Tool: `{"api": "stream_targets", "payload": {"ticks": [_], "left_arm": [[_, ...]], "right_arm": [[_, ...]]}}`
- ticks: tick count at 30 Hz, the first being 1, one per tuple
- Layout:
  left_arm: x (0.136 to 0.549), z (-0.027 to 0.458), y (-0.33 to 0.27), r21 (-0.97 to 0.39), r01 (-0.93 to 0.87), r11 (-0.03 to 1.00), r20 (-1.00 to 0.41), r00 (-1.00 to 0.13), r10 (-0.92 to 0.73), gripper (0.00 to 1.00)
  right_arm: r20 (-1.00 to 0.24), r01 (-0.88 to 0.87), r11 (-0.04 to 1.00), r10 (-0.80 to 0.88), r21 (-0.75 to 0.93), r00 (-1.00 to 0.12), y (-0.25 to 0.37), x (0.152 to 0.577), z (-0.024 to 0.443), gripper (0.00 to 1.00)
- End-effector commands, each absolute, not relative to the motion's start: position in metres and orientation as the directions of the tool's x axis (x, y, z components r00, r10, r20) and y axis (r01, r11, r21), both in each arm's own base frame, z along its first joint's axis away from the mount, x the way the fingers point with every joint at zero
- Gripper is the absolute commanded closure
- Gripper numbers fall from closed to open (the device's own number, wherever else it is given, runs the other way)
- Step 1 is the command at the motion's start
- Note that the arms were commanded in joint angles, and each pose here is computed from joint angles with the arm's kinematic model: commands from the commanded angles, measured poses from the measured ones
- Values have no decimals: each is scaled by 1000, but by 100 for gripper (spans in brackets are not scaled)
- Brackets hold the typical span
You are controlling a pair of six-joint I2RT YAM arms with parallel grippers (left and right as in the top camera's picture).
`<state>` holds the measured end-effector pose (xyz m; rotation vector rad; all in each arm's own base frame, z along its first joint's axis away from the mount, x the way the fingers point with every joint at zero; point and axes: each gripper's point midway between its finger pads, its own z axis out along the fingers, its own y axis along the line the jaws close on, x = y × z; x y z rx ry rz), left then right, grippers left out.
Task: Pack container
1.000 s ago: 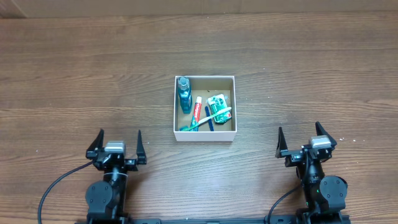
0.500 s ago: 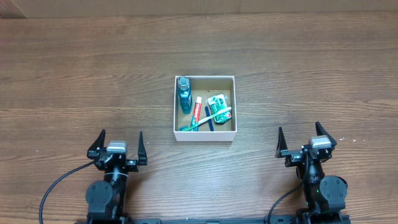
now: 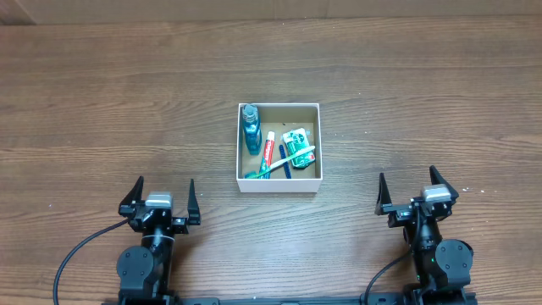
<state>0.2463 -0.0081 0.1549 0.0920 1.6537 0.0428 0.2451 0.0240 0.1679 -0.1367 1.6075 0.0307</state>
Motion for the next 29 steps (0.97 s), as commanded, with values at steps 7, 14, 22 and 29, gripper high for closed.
{"api": "stream_targets", "payload": {"ticks": [7,14,22,29], "left_arm": [[246,156,-10,97,47,994,-992,-73,101,0],[246,156,-10,97,47,994,-992,-73,101,0],[246,156,-10,97,47,994,-992,-73,101,0],[246,156,-10,97,47,994,-992,-73,101,0]], "right_arm": [[-997,-114,991,-75,-72,-22,25,245,170,0],[-997,-114,991,-75,-72,-22,25,245,170,0],[-997,-114,991,-75,-72,-22,25,245,170,0],[-997,-114,991,-75,-72,-22,25,245,170,0]]}}
